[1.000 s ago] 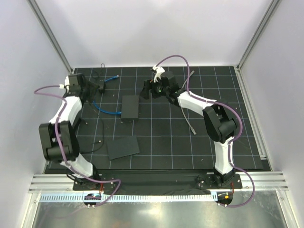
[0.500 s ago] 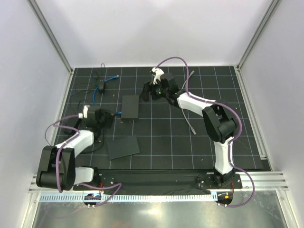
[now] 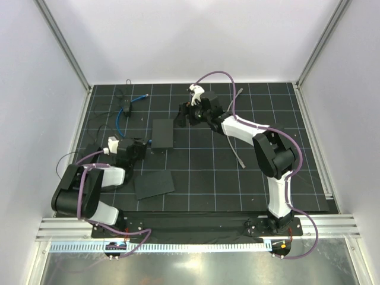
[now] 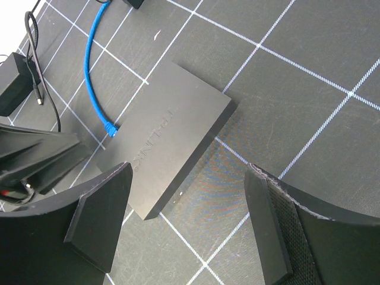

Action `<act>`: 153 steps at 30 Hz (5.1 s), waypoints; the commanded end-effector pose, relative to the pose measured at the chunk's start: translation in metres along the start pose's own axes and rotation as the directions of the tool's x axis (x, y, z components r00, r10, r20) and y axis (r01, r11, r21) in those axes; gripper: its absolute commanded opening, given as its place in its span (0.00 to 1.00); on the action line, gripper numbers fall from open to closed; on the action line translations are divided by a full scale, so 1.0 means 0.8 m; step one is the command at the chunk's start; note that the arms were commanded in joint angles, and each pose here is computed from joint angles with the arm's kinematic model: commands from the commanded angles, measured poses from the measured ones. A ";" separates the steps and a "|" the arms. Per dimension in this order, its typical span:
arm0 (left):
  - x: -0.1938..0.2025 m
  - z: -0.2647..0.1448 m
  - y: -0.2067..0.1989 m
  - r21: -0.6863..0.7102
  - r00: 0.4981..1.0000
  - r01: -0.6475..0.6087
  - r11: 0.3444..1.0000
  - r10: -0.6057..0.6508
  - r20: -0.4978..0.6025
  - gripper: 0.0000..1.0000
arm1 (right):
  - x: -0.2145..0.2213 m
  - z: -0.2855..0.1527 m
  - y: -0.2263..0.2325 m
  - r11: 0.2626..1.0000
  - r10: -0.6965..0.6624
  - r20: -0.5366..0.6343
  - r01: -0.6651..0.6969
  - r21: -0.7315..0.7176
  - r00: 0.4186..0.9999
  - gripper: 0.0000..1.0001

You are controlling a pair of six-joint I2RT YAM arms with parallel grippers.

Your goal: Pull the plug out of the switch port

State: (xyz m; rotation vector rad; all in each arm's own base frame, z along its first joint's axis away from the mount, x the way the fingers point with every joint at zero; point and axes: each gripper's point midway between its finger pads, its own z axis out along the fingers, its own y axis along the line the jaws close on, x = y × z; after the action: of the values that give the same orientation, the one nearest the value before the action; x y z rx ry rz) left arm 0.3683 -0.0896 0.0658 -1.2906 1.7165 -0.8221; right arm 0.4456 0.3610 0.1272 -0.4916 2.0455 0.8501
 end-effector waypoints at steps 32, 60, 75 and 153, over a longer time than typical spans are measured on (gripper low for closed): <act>0.014 0.050 0.033 -0.031 1.000 -0.017 0.999 0.016 -0.012 0.38 | -0.020 0.005 0.010 0.999 -0.031 0.043 0.032 -0.022 0.999 0.82; 0.011 0.052 0.077 -0.008 0.984 0.173 0.985 -0.173 0.036 0.34 | -0.017 0.008 0.010 0.999 -0.033 0.032 0.034 -0.029 0.999 0.82; 0.010 0.055 0.087 -0.024 0.987 0.152 0.988 -0.150 0.053 0.27 | -0.017 0.008 0.011 0.999 -0.036 0.030 0.037 -0.031 0.999 0.82; -0.013 0.046 0.085 0.072 0.984 0.151 0.986 -0.157 0.083 0.00 | 0.102 0.092 0.062 0.782 -0.513 -0.410 0.608 0.139 0.754 0.84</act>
State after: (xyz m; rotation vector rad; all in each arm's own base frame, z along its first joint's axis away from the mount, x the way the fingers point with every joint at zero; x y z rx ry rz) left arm 0.3843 -0.0949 0.0224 -1.2960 1.5140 -1.0602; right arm 0.4268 0.4748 0.0558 -0.9618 2.0307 0.1496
